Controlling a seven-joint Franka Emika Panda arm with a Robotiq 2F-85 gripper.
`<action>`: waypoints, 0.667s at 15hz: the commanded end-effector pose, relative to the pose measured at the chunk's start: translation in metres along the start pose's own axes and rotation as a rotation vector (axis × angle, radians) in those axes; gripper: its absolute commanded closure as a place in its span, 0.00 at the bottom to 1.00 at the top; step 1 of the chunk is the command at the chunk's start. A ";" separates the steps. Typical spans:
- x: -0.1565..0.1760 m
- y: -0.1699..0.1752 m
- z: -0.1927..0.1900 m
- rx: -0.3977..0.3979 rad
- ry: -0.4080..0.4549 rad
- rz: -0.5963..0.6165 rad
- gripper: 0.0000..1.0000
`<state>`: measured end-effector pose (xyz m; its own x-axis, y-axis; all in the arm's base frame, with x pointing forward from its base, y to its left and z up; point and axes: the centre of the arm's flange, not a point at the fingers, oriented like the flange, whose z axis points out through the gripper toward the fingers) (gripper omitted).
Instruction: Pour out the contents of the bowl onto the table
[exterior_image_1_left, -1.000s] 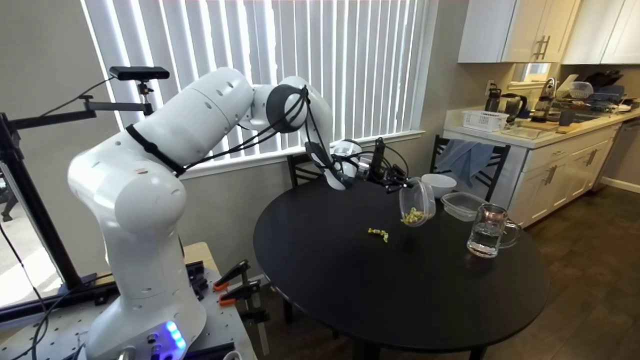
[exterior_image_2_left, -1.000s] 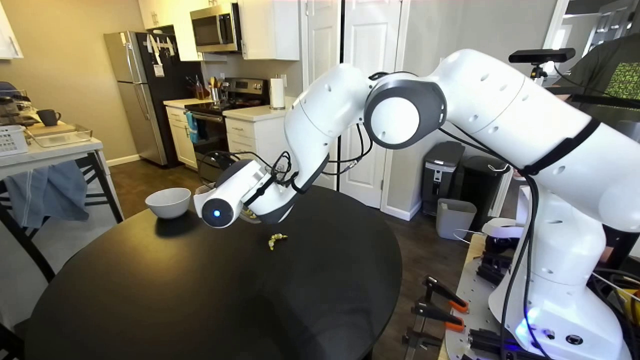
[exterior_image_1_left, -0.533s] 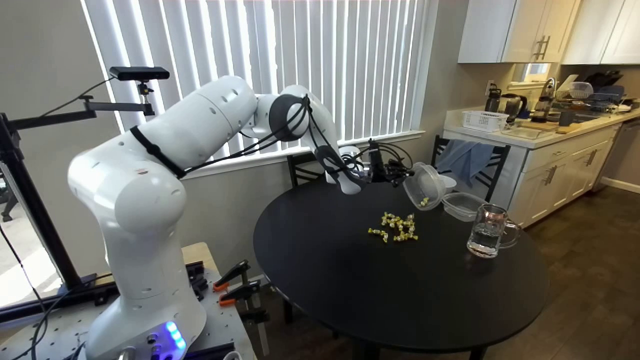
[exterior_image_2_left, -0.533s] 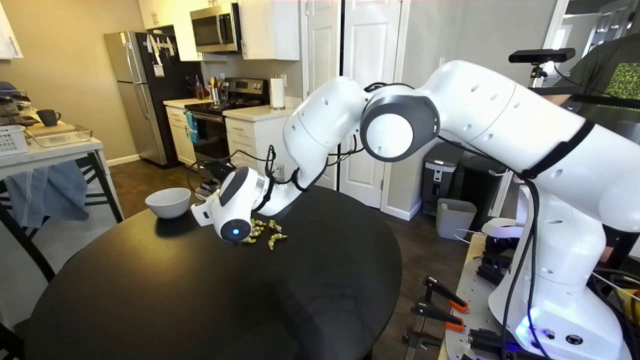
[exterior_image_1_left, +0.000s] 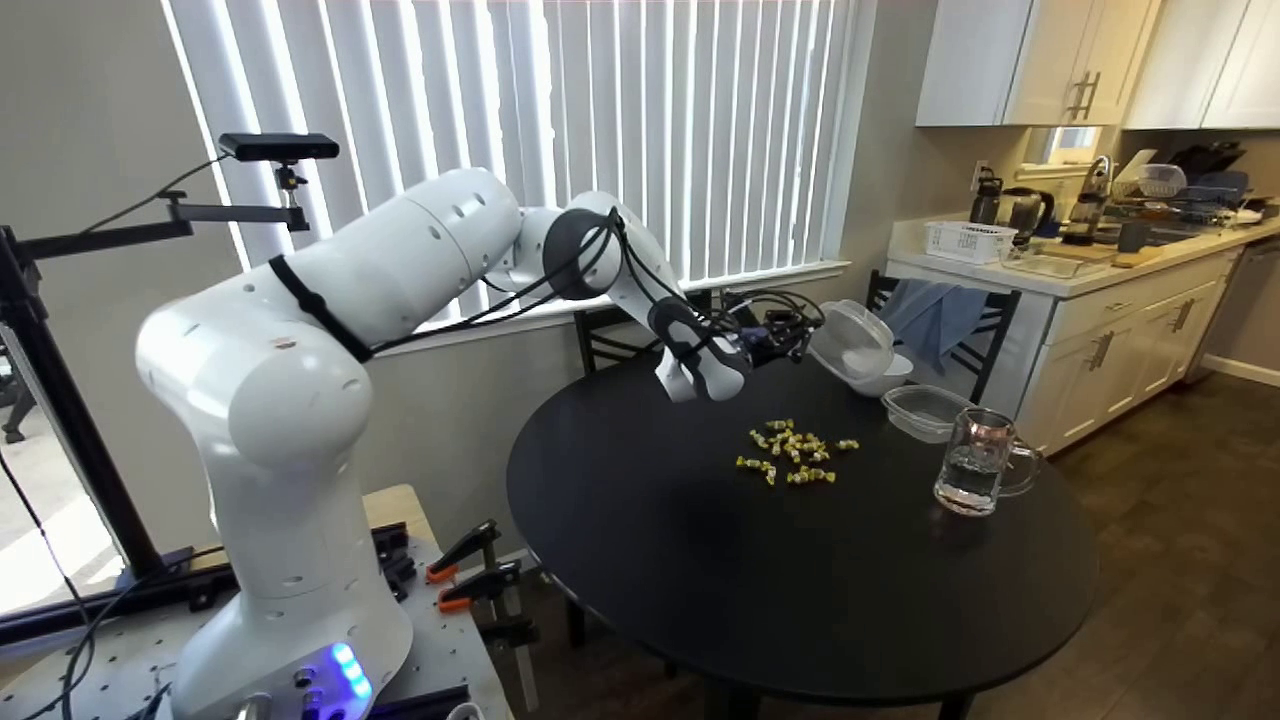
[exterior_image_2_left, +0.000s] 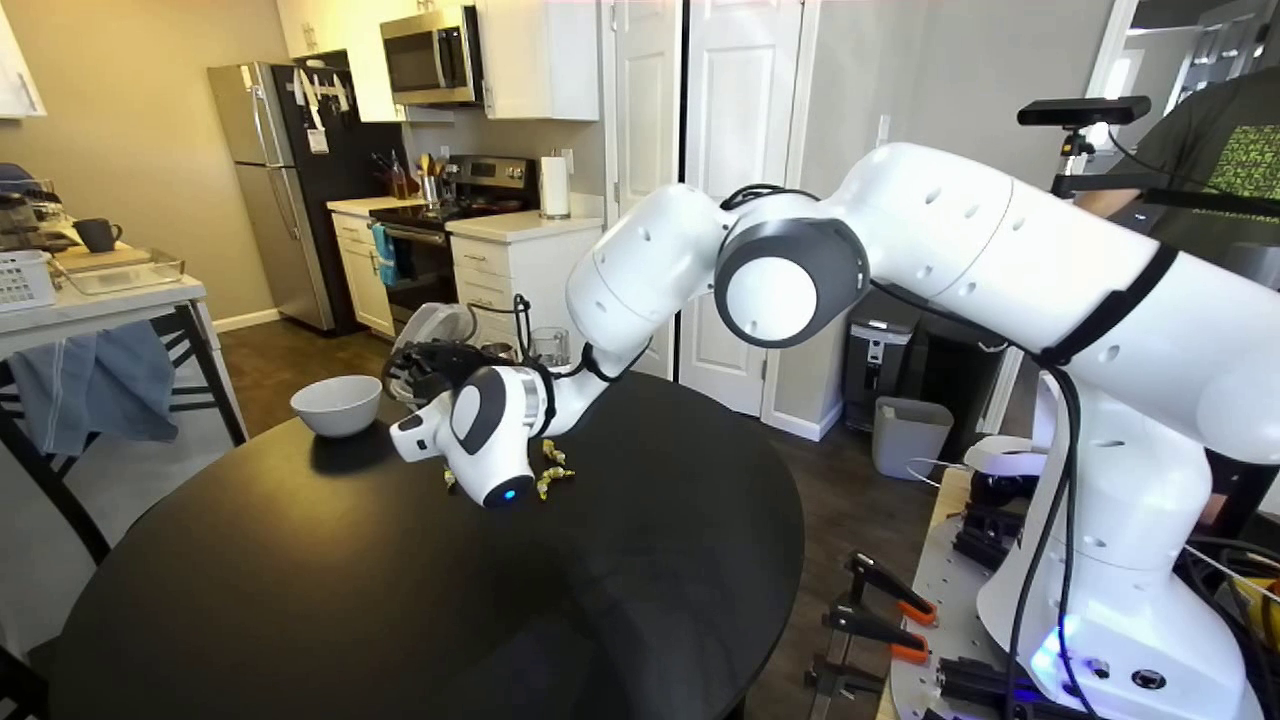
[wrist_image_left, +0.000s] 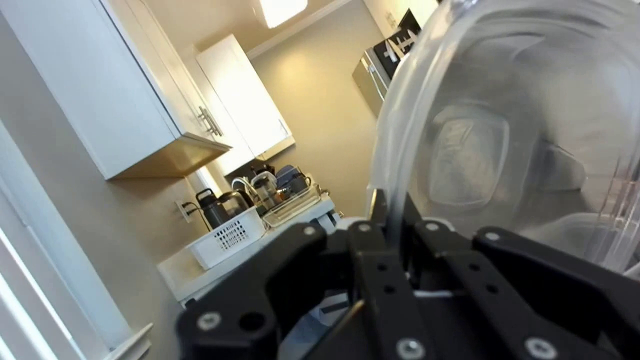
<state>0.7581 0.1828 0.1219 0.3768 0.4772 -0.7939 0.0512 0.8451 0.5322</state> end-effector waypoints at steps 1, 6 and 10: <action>-0.004 -0.009 -0.002 0.099 -0.065 0.065 0.99; -0.014 -0.013 0.009 0.324 -0.118 0.204 0.99; -0.022 -0.015 0.020 0.403 -0.163 0.277 0.99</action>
